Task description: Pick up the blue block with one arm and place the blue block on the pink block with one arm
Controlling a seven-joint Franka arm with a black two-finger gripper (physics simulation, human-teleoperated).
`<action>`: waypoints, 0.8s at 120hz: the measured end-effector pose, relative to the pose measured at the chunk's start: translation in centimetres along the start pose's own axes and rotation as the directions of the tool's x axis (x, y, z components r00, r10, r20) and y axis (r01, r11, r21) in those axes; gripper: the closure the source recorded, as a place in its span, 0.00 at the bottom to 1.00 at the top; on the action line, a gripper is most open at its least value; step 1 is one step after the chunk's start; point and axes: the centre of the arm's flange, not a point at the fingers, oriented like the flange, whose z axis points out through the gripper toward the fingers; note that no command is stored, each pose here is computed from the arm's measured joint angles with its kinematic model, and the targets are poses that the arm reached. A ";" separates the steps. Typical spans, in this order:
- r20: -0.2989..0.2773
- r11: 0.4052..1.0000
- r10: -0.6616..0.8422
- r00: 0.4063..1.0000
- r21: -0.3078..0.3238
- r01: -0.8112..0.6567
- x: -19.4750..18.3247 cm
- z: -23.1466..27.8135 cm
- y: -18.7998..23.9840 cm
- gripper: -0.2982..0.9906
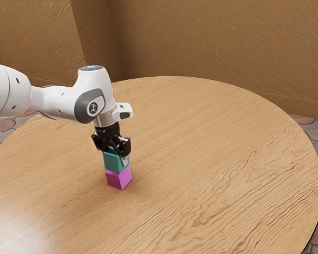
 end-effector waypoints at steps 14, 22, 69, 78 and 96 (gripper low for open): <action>-0.001 1.000 0.003 1.000 0.000 -0.003 0.1 0.1 -0.2 0.46; 0.000 1.000 0.004 1.000 0.000 -0.004 0.1 0.2 -0.3 0.46; -0.067 1.000 -0.003 0.998 -0.023 0.002 -0.3 -3.9 0.0 0.30; -0.160 1.000 -0.003 0.987 -0.022 -0.001 -1.6 -10.4 0.4 0.28; -0.288 1.000 0.007 0.958 -0.023 -0.014 -4.5 -24.8 1.3 0.25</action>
